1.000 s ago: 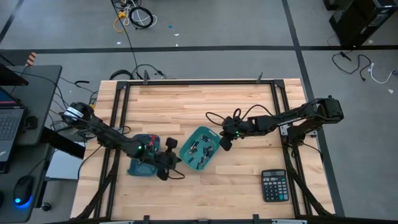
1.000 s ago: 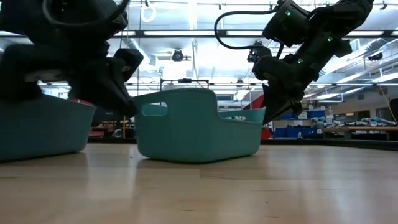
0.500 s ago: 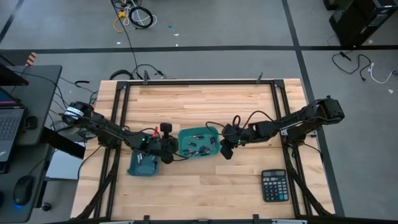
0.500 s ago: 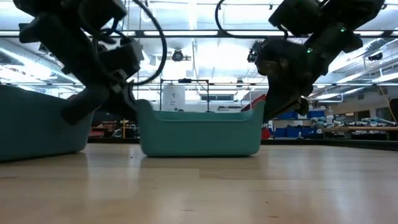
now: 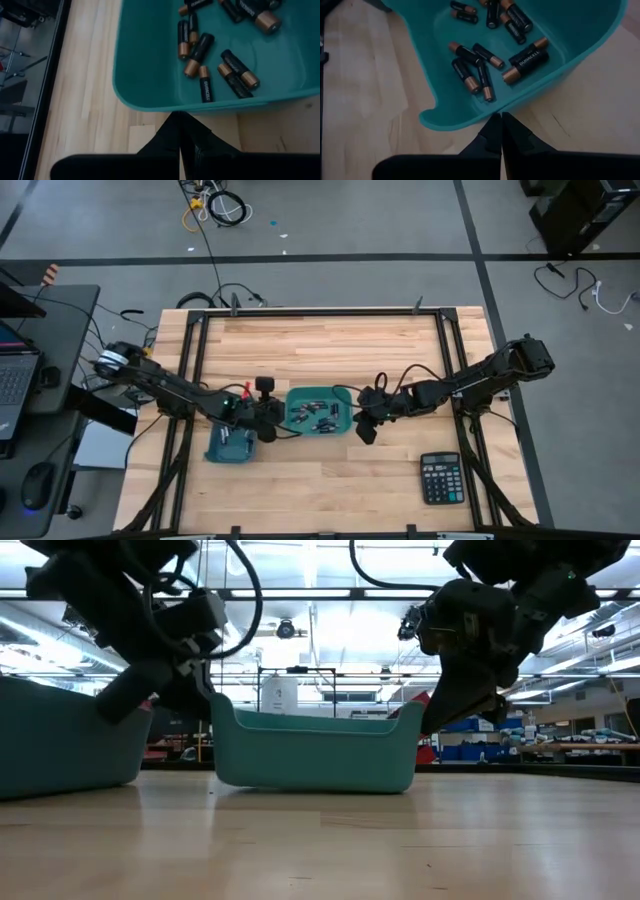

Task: Sort batteries
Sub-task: Adjust the bins

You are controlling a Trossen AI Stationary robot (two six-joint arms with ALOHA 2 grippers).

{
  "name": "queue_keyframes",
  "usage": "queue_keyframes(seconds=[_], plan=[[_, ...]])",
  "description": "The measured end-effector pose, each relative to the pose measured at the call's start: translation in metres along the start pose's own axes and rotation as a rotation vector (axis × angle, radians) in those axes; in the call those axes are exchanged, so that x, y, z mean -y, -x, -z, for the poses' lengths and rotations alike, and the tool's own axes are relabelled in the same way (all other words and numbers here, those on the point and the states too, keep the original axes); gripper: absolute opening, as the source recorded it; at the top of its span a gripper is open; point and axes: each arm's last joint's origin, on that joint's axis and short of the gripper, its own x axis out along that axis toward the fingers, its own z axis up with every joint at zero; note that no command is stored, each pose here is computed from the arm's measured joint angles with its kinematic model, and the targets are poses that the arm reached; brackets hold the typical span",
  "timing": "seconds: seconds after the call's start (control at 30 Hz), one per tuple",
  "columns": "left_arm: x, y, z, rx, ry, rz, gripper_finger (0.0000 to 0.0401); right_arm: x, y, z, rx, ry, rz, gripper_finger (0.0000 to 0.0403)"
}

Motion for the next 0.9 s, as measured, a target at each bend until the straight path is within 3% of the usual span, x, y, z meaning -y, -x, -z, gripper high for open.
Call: queue_keyframes(seconds=[0.57,0.9], plan=[[0.000,0.006,-0.002,0.024,0.008,0.007,0.0000,0.002,0.000,0.000,0.015,0.004,0.037,0.0000],[-0.002,0.007,0.005,-0.035,0.071,-0.035,0.0000,0.018,0.001,0.003,0.001,-0.066,0.217,0.0000]])
